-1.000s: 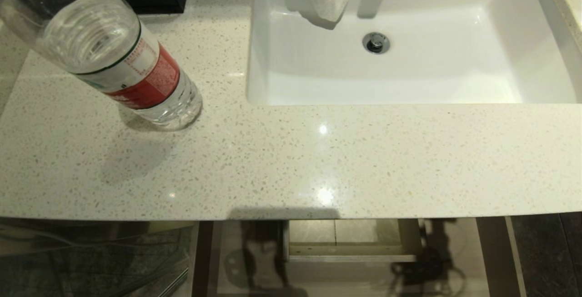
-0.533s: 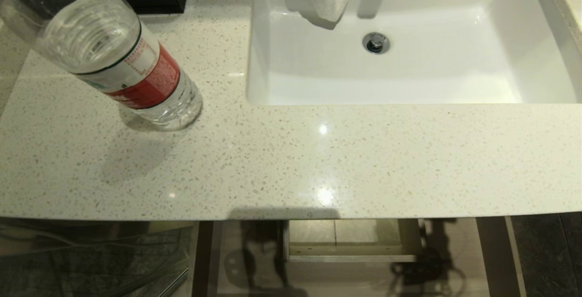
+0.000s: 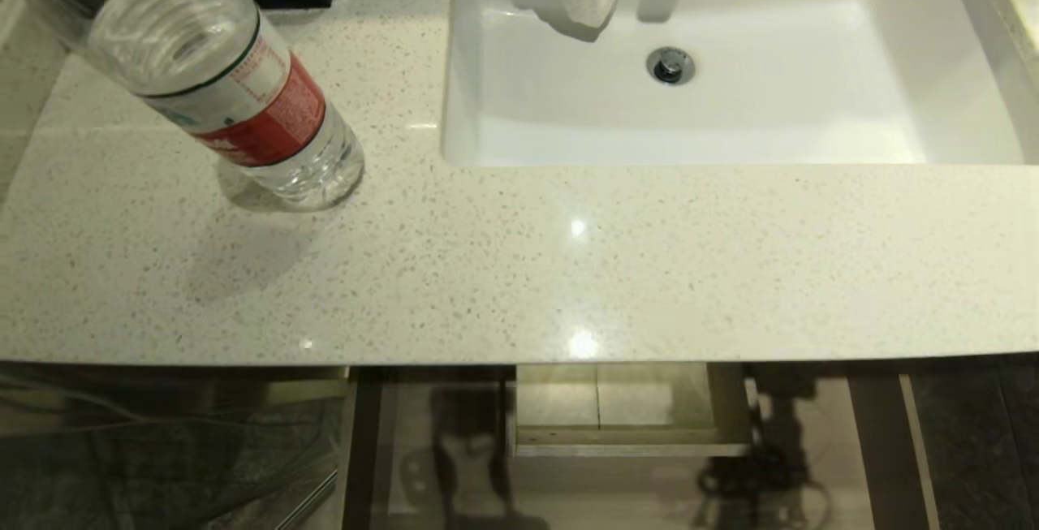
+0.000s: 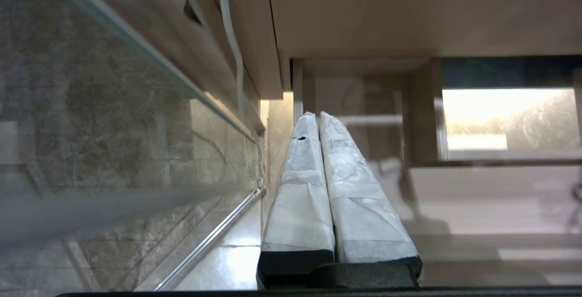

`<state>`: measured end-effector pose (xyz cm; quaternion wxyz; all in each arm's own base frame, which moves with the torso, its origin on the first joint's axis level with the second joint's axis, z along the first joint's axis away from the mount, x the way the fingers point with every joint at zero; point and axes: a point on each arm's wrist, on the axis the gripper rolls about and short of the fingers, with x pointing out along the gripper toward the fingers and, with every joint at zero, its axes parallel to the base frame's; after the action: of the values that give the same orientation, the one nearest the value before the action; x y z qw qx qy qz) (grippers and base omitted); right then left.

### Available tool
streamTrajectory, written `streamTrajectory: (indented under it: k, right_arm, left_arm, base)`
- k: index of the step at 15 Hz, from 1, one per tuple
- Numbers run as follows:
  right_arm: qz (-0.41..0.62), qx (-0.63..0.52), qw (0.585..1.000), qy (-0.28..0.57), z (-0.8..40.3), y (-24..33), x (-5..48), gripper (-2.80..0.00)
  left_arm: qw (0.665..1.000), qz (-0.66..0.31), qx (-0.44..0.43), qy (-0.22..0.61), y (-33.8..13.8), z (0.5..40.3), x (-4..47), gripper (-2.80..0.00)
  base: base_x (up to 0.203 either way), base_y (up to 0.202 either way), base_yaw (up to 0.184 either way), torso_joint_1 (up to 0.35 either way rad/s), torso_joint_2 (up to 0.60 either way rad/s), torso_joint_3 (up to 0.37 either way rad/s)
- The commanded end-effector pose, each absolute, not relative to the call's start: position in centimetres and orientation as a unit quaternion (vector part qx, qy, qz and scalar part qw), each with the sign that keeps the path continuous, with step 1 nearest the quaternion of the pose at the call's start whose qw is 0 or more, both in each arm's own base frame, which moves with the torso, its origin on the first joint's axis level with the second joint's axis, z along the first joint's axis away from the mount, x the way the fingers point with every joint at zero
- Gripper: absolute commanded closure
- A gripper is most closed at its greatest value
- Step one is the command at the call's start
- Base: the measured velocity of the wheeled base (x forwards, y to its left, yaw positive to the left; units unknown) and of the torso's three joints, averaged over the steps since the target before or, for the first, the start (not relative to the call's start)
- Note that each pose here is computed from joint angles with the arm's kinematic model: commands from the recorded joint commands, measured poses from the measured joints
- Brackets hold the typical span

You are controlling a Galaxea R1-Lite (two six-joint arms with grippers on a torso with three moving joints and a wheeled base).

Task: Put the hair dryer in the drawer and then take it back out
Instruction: Put it into the drawer

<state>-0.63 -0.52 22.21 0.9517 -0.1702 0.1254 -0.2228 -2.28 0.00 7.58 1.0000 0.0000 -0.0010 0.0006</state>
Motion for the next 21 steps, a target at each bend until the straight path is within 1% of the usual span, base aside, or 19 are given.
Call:
streamTrajectory:
  k: [1, 8, 15, 18, 21]
  right_arm:
    - [-0.224, -0.171, 0.951, 0.124, 22.21, -0.51, -0.73, 0.0]
    - [-0.225, -0.171, 0.951, 0.125, 22.15, -0.51, -0.75, 0.0]
    - [-0.223, -0.17, 0.951, 0.127, 21.97, -0.51, -0.69, 0.0]
    - [-0.223, -0.171, 0.951, 0.128, 21.89, -0.51, -0.74, 0.0]
    - [-0.222, -0.169, 0.951, 0.135, 21.74, -0.52, -0.67, 0.0]
  left_arm:
    - [1.0, 0.001, 0.0, -0.001, 0.0, 7.56, -2.28, 0.0]
    - [1.0, 0.001, 0.0, -0.001, 0.0, 7.6, -2.29, 0.0]
    - [1.0, 0.001, 0.0, -0.001, 0.0, 7.56, -2.28, 0.0]
    - [1.0, 0.001, 0.0, -0.001, 0.0, 7.56, -2.28, 0.0]
    - [1.0, 0.001, 0.0, -0.001, 0.0, 7.57, -2.28, 0.0]
  base:
    - [0.0, 0.0, 0.0, -0.33, 0.2, -0.118]
    - [0.0, 0.0, 0.0, -0.346, 0.18, -0.167]
    - [0.0, 0.0, 0.0, -0.317, 0.09, -0.226]
    - [0.0, 0.0, 0.0, -0.287, 0.03, -0.262]
    - [0.0, 0.0, 0.0, -0.119, 0.0, -0.109]
